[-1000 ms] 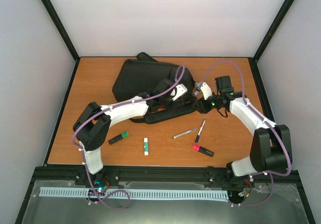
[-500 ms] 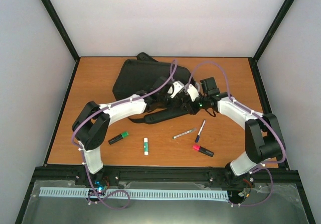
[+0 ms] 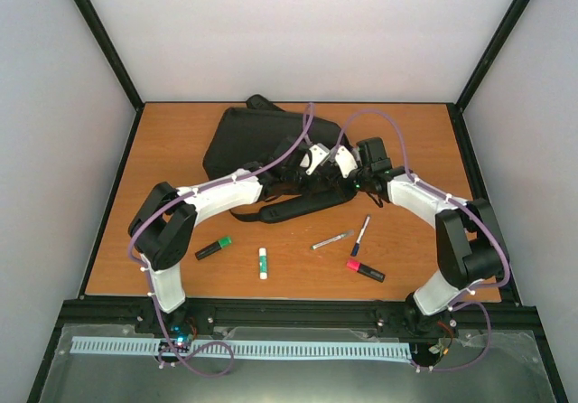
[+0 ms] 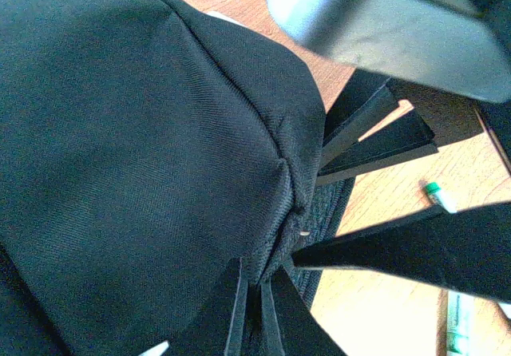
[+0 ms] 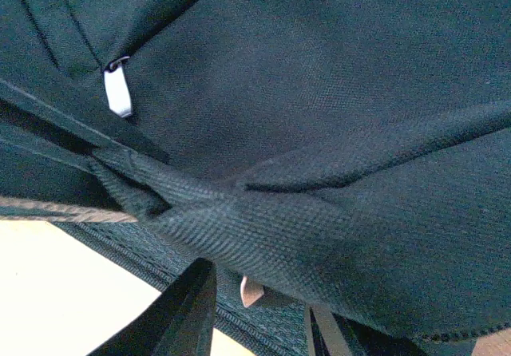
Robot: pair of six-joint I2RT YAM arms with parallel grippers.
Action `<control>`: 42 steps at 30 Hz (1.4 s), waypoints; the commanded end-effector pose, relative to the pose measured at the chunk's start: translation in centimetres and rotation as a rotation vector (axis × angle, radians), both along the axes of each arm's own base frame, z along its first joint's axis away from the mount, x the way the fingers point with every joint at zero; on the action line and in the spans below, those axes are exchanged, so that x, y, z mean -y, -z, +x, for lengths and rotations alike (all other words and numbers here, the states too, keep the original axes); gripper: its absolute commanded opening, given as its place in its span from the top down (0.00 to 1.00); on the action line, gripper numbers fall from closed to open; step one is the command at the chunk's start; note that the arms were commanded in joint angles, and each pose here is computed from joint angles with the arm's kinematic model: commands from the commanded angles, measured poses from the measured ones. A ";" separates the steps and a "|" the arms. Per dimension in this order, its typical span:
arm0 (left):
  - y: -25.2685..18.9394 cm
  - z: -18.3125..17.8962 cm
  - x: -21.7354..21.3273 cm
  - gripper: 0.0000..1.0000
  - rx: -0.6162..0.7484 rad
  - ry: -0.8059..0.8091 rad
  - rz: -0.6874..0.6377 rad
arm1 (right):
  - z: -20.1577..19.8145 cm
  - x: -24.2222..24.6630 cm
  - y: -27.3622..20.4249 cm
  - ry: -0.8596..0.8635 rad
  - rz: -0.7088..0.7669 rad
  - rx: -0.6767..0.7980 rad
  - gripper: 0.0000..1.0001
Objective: Pack the student bag
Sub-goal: Zip the student bag at the center of the board.
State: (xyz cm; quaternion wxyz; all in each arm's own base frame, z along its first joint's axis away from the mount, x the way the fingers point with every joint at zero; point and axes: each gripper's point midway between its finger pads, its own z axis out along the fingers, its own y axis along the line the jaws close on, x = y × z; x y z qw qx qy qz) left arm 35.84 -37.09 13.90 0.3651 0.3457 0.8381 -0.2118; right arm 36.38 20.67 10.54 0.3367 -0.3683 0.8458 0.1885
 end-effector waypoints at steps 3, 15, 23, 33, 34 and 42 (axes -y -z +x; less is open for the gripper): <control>-5.3 0.0 1.5 0.99 0.069 0.031 -0.131 | 0.4 -0.9 0.3 -0.025 0.010 0.029 0.70; -5.3 0.1 1.5 0.99 0.071 0.022 -0.133 | 0.3 -0.9 1.7 -0.039 -0.018 0.010 0.89; -3.3 -0.1 0.8 0.99 0.070 0.041 -0.065 | -0.2 -0.3 1.0 -0.073 -0.061 -0.003 0.97; 0.2 -2.8 0.3 0.99 0.016 0.124 0.008 | -1.6 3.6 3.0 -0.098 -0.147 -0.195 0.97; 0.9 -3.3 0.1 0.99 0.006 0.133 0.013 | -1.5 4.2 3.3 -0.089 -0.161 -0.195 0.97; 2.6 -7.4 1.0 0.99 0.026 0.197 0.077 | 0.6 7.7 4.4 -0.026 -0.211 -0.222 0.97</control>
